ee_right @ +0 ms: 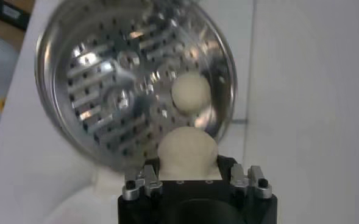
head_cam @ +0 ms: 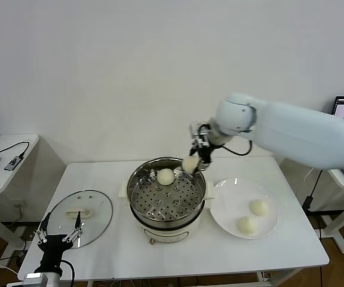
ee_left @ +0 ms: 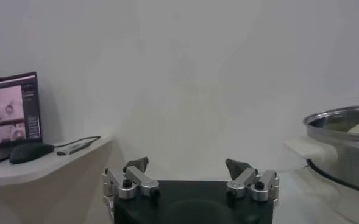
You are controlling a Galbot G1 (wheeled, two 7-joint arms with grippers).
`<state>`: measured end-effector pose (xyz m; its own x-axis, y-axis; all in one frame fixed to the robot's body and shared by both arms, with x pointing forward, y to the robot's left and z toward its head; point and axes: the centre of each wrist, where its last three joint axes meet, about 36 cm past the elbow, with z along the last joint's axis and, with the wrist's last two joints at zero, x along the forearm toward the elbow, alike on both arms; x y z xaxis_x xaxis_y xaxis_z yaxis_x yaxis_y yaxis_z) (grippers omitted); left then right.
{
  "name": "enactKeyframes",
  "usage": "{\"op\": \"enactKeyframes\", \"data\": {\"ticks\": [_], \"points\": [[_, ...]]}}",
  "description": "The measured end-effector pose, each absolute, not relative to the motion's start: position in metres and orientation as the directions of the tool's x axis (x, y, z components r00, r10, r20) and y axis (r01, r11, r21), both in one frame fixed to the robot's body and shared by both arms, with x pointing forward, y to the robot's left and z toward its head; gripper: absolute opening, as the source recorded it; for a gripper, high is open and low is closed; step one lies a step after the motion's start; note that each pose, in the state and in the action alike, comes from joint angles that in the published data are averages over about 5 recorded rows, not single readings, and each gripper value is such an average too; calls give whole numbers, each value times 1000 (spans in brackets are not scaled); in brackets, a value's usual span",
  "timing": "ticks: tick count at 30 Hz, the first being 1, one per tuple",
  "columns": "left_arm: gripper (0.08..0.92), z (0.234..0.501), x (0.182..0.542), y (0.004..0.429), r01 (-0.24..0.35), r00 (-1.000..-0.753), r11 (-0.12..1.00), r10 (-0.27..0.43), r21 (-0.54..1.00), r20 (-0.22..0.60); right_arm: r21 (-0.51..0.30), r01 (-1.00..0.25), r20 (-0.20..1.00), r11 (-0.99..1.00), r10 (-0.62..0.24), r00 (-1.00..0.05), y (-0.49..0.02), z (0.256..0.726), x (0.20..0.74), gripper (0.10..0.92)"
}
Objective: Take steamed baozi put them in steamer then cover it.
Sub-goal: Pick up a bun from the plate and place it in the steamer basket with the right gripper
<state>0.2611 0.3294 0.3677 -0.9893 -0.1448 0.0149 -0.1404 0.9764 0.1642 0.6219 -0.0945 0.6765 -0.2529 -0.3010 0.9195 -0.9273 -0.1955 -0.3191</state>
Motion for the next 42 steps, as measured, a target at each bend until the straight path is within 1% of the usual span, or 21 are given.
{"op": "enactKeyframes", "data": {"ticks": [5, 11, 20, 26, 29, 35, 38, 42], "points": [[823, 370, 261, 330, -148, -988, 975, -152, 164, 8, -292, -936, 928, -194, -295, -228, -55, 652, 620, 594], [823, 370, 260, 331, -154, -988, 974, -157, 163, 8, -267, -947, 934, -180, -292, -207, -20, 622, 618, 594], [823, 370, 260, 332, -156, -987, 974, -160, 165, 5, -261, -951, 932, -166, -301, -203, 17, 593, 613, 594], [823, 369, 260, 334, -157, -987, 973, -160, 168, 4, -257, -954, 933, -157, -298, -202, 30, 581, 612, 596], [823, 369, 260, 334, -158, -987, 973, -161, 167, 3, -257, -954, 933, -152, -298, -203, 33, 577, 612, 630], [823, 368, 261, 334, -159, -987, 973, -162, 166, 0, -255, -954, 934, -156, -294, -202, 32, 580, 612, 784], [823, 367, 261, 334, -159, -987, 973, -161, 168, -1, -257, -952, 935, -168, -292, -201, 26, 591, 614, 817], [823, 368, 262, 335, -160, -987, 973, -161, 169, -7, -268, -943, 934, -197, -295, -204, 7, 617, 618, 822]]}}
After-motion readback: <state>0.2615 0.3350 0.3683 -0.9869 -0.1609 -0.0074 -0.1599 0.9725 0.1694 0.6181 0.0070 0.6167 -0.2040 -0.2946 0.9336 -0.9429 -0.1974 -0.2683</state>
